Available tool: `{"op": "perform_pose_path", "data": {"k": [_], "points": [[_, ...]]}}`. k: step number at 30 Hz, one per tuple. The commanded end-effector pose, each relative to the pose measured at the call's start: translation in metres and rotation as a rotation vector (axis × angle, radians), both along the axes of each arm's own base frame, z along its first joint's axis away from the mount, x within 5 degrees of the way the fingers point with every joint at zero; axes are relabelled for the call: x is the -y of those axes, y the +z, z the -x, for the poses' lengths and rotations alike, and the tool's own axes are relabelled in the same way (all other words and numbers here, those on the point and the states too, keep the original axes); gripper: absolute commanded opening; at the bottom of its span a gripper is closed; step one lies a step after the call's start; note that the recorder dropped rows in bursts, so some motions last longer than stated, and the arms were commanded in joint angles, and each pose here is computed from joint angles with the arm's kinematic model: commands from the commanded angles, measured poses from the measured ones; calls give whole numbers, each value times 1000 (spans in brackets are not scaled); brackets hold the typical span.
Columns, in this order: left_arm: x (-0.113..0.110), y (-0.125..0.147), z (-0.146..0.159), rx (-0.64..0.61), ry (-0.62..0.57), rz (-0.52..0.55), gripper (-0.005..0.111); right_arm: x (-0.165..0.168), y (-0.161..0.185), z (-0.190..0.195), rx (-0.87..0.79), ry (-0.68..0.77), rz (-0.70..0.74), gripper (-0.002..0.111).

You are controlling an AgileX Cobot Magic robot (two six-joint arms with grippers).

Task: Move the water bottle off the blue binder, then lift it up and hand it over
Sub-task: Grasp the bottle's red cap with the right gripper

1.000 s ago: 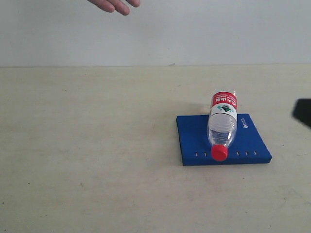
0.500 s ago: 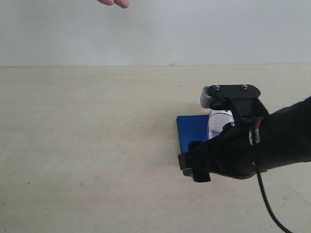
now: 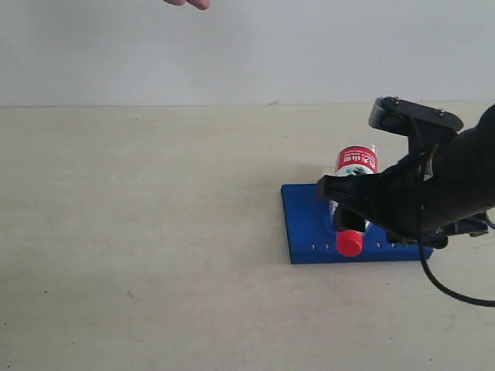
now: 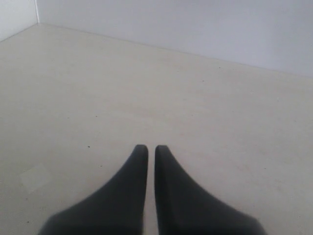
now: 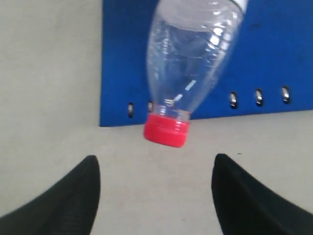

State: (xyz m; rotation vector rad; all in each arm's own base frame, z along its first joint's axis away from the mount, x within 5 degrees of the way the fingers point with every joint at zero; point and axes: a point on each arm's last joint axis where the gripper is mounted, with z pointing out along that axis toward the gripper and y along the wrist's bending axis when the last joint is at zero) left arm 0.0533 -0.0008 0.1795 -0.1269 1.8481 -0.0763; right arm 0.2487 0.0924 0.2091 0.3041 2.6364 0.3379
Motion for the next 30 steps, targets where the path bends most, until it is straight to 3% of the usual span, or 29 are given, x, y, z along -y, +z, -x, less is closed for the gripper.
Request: {"op": "perform_pose_path", "data": {"k": [1,8,21,30], "points": [[0,1,0,7,0,-14,5,7,0,0,-22,8,34,52],[0,1,0,7,0,-14,5,4,6,-10,98,18,2,53],[0,1,0,7,0,-14,5,-2,-42,-25,-24,-10,13,53],[0,1,0,5,-1,-13,5,-7,-54,-36,16,-74,-54,53]]}}
